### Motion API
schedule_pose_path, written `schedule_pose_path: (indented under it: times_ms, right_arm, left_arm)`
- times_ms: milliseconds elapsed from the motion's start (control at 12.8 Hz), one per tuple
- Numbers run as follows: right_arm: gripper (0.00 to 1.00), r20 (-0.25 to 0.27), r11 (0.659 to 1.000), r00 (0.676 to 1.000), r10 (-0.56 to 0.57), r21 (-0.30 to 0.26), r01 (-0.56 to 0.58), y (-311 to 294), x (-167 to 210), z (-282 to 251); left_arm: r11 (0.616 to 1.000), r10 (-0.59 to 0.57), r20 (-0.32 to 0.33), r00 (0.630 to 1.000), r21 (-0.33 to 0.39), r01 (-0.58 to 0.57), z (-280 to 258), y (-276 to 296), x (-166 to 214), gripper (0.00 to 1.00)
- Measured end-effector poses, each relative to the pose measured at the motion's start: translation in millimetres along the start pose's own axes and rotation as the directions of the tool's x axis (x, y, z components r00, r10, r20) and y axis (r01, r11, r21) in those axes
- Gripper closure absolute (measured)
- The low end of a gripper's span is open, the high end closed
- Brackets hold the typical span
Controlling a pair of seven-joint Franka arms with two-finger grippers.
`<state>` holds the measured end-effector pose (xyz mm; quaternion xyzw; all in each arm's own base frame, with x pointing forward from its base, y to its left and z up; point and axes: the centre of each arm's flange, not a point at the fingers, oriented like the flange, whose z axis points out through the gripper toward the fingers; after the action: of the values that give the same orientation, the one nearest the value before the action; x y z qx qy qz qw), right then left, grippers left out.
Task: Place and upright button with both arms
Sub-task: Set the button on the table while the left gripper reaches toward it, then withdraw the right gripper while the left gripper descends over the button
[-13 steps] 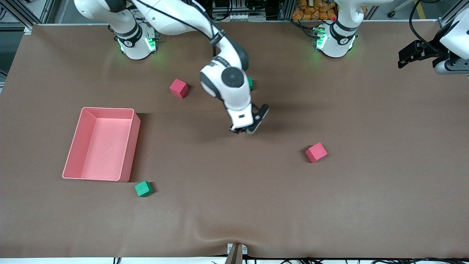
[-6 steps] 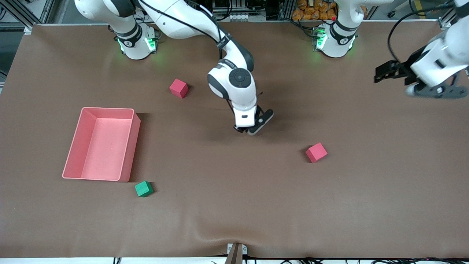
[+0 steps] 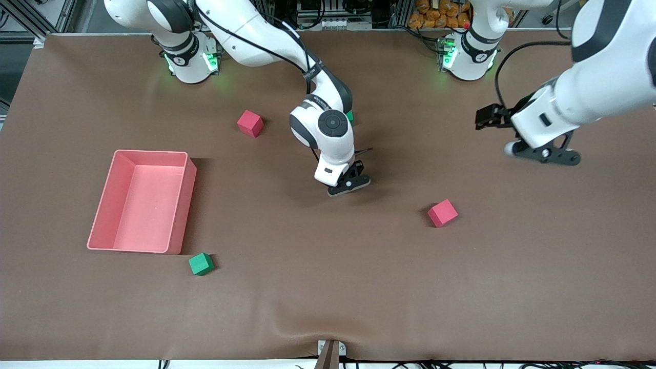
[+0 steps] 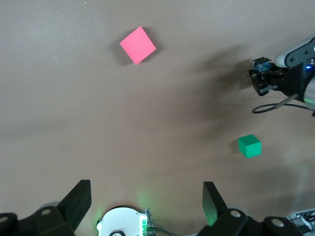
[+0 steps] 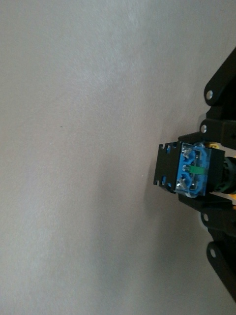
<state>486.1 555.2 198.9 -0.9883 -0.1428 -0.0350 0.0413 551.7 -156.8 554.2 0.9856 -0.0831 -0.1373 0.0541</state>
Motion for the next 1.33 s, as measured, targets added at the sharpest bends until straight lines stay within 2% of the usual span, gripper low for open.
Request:
schedule_pose_path:
  times_ms: [312, 390, 546, 780, 1014, 1170, 1326]
  right_arm:
    - [0.07, -0.029, 0.999, 0.999, 0.029, 0.017, -0.029, -2.3, 11.0, -17.1]
    - [0.0, -0.027, 0.999, 0.999, 0.037, 0.013, -0.037, 0.8, 16.9, -31.7]
    - [0.0, 0.01, 0.996, 0.996, 0.083, -0.026, -0.083, 31.1, 35.8, -79.3]
    - [0.0, 0.07, 0.986, 0.985, 0.16, -0.064, -0.156, 140.8, 72.6, -171.9]
    - [0.0, 0.093, 0.984, 0.981, 0.171, -0.059, -0.166, 277.8, 86.9, -238.8]
    - [0.0, 0.092, 0.977, 0.973, 0.211, -0.059, -0.206, 351.8, 83.8, -257.4]
    - [0.0, 0.117, 0.963, 0.958, 0.263, -0.087, -0.254, 406.2, 74.8, -271.6]
  left_arm:
    - [0.998, 0.053, 0.083, 0.995, 0.011, -0.054, 45.9, 33.8, 25.9, 0.0]
    - [0.997, 0.069, 0.098, 0.993, 0.016, -0.071, 58.0, 45.3, 31.3, 0.0]
    - [0.996, 0.083, 0.126, 0.989, 0.024, -0.087, 81.4, 61.7, 42.3, 0.0]
    - [0.993, 0.11, 0.127, 0.986, 0.03, -0.115, 114.6, 83.8, 61.0, 0.0]
    - [0.993, 0.109, 0.071, 0.991, 0.036, -0.112, 137.9, 114.4, 75.9, 0.0]
    - [0.999, 0.016, 0.026, 1.0, 0.049, -0.017, 153.9, 154.9, 75.3, 0.0]
    - [0.994, -0.063, -0.035, 0.997, 0.084, 0.066, 177.3, 206.7, 68.5, 0.0]
